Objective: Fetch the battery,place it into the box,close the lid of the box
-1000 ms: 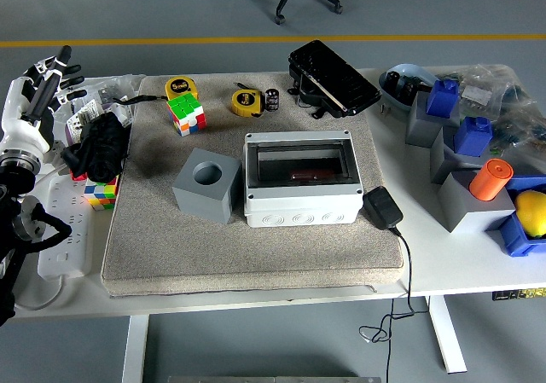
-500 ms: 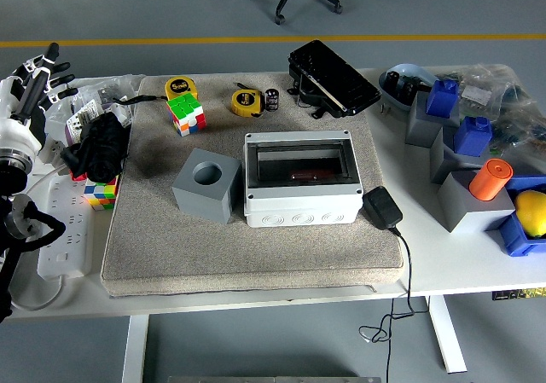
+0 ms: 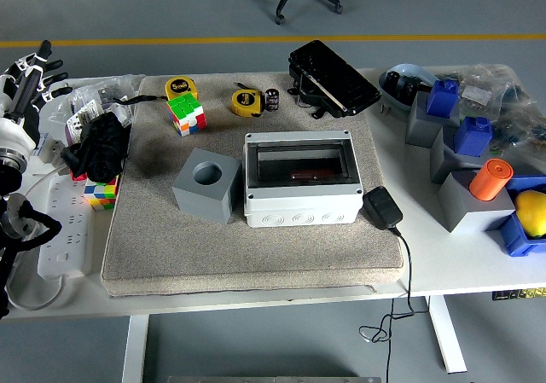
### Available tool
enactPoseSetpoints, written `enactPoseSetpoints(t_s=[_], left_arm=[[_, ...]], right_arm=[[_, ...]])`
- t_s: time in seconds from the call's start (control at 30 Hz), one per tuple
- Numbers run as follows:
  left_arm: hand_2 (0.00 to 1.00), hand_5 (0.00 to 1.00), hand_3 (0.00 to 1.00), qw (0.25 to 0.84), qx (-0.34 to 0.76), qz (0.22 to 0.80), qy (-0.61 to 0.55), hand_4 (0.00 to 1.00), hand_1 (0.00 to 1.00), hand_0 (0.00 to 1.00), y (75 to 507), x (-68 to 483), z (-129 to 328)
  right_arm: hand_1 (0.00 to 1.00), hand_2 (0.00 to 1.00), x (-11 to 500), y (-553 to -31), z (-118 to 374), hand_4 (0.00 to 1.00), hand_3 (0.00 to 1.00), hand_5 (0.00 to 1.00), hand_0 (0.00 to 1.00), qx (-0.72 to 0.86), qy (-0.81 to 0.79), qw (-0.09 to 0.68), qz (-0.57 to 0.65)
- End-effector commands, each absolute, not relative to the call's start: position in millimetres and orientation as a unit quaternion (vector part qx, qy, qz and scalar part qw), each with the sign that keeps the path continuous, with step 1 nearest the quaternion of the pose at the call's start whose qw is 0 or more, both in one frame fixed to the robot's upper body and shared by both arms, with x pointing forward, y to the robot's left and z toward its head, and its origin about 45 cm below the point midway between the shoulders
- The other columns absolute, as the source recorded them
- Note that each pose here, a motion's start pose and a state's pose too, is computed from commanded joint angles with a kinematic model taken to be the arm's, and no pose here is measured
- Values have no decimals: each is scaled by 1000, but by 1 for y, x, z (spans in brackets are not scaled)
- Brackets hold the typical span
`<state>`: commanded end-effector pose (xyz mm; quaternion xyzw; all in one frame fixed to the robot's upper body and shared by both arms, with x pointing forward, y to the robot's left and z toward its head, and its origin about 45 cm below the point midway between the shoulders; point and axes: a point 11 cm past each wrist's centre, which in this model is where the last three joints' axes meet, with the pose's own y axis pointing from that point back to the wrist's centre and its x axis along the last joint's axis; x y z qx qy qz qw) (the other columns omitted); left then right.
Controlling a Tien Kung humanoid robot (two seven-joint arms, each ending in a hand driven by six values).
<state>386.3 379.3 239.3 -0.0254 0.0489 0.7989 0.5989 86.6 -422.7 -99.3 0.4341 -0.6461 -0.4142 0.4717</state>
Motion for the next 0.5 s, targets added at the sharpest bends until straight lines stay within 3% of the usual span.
enactPoseSetpoints(t_s=[0.5], left_arm=[[599, 576, 637, 599, -27, 799, 49, 998, 584, 457, 379, 387, 240]], right_arm=[[643, 667, 87, -423, -99, 943, 584, 486, 572, 434, -647, 470, -414]])
